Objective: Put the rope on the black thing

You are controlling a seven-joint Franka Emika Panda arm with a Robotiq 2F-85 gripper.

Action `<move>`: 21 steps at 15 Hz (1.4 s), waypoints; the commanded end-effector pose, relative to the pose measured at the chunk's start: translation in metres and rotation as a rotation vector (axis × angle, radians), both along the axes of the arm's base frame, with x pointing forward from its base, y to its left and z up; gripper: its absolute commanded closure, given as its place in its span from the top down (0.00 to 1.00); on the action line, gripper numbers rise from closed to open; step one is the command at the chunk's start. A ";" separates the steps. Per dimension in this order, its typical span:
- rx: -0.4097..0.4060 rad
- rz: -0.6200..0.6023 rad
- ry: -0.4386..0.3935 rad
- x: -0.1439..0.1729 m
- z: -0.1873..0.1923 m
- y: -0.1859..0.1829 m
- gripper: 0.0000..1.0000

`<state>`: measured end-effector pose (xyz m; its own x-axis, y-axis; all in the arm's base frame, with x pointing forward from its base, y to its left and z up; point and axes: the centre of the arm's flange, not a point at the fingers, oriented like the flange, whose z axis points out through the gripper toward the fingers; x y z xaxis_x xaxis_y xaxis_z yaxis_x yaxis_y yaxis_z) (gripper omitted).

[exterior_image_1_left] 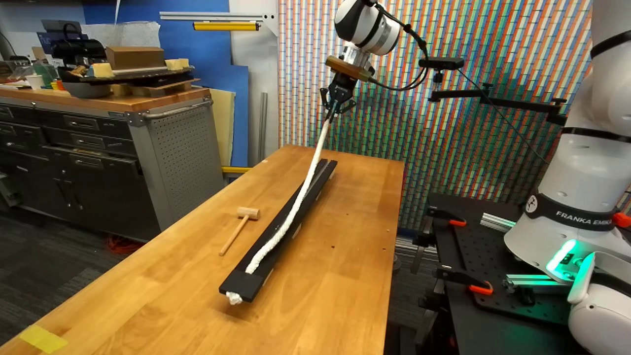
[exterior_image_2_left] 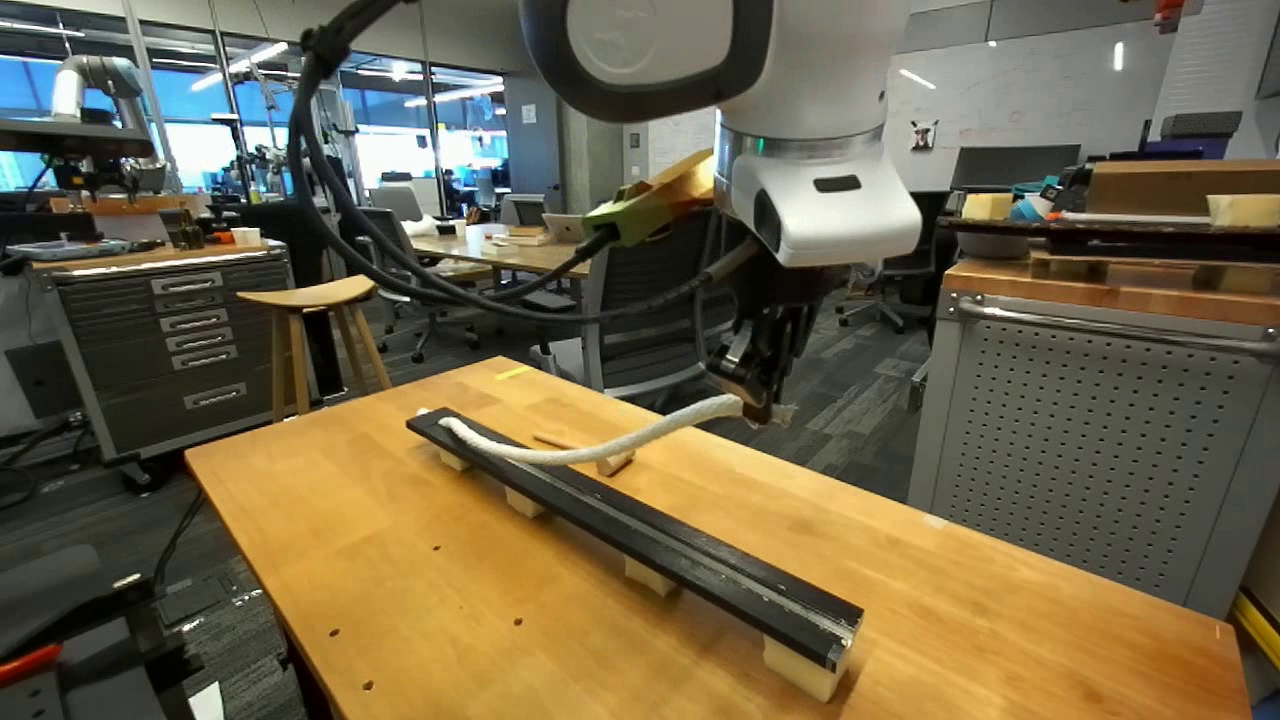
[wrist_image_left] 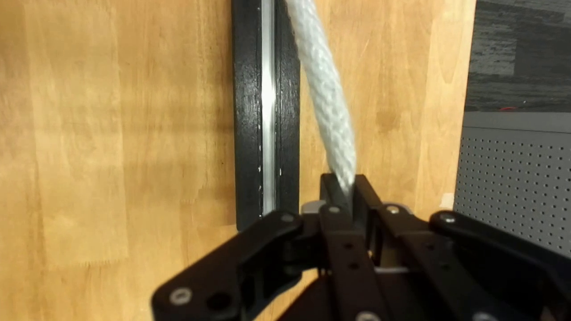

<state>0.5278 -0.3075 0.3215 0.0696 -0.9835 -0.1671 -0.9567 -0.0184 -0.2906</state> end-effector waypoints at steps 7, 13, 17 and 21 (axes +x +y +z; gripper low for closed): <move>-0.001 0.013 0.046 0.033 -0.033 -0.017 0.03; -0.031 0.020 0.105 0.029 -0.068 -0.018 0.03; -0.053 0.029 0.152 0.026 -0.086 -0.029 0.03; -0.097 0.026 0.185 0.023 -0.103 -0.036 0.03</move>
<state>0.5422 -0.3307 0.2244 0.0830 -0.9882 -0.1289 -0.9901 -0.0671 -0.1236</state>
